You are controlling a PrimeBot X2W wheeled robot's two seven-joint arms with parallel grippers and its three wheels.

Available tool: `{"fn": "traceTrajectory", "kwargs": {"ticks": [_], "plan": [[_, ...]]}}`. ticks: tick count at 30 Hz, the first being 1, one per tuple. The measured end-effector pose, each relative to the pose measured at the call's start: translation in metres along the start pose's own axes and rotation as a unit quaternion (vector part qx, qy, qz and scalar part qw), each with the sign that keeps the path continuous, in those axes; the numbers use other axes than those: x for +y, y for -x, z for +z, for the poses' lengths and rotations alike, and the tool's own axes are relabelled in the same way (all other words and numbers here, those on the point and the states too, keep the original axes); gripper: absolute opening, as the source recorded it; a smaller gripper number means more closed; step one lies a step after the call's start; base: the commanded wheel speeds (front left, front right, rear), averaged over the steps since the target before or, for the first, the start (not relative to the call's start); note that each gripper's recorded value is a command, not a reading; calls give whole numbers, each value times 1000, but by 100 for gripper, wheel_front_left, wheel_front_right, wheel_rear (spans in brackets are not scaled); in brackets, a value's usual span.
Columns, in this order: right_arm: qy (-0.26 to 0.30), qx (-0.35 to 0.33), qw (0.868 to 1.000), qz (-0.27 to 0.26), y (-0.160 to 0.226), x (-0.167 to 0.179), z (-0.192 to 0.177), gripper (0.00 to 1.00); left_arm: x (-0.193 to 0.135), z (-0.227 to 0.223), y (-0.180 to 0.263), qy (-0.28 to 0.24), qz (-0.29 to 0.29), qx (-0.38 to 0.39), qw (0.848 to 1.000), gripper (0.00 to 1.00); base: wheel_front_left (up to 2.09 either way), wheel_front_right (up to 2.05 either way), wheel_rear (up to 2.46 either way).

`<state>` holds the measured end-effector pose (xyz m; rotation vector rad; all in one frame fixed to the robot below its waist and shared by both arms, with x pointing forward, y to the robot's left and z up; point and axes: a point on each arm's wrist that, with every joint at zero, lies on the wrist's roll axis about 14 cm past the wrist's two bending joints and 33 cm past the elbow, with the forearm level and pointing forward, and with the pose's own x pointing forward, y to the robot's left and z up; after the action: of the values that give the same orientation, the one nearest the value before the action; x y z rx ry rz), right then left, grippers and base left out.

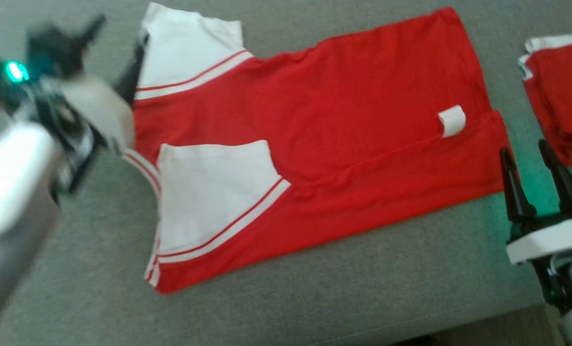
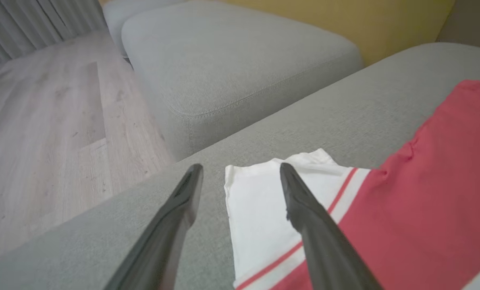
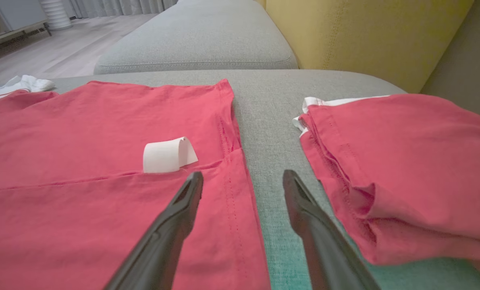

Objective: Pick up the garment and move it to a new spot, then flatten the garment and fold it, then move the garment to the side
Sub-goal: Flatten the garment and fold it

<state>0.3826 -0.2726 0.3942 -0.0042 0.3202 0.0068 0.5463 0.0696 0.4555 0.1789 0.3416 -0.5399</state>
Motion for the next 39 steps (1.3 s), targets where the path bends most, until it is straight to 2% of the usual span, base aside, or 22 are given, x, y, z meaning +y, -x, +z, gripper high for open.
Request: {"fn": "traceTrajectory", "kwargs": {"ticks": [4, 9, 14, 22, 32, 33, 35, 36, 37, 39], "plan": [[3, -1, 1000, -9, -3, -6, 2, 100, 11, 0, -32, -3, -21, 77, 997, 100, 0, 0, 0], [0, 9, 1000, -21, -2, -10, -4, 100, 31, -22, -59, 2, -20, 173, 985, 100, 0, 0, 0], [-2, 24, 999, -42, 6, -20, -13, 100, 30, -45, -80, 8, -32, 233, 972, 100, 0, 0, 0], [-3, 39, 997, -67, 18, -32, -21, 100, 9, -63, -96, -1, -63, 260, 964, 100, 0, 0, 0], [2, 36, 997, -66, 17, -32, -18, 100, 15, -60, -99, -5, -56, 251, 966, 100, 0, 0, 0], [2, 36, 997, -66, 16, -32, -18, 100, 15, -60, -99, -5, -55, 252, 966, 88, 0, 0, 0], [3, 37, 997, -66, 16, -32, -19, 100, 16, -62, -99, -6, -55, 253, 966, 76, 0, 0, 0], [3, 38, 997, -66, 16, -32, -19, 100, 17, -62, -100, -5, -55, 253, 966, 75, 0, 0, 0], [3, 39, 997, -65, 16, -32, -20, 100, 16, -63, -100, -5, -55, 253, 966, 69, 0, 0, 0], [3, 41, 997, -65, 16, -31, -21, 100, 16, -63, -101, -5, -56, 253, 966, 48, 0, 0, 0]]}}
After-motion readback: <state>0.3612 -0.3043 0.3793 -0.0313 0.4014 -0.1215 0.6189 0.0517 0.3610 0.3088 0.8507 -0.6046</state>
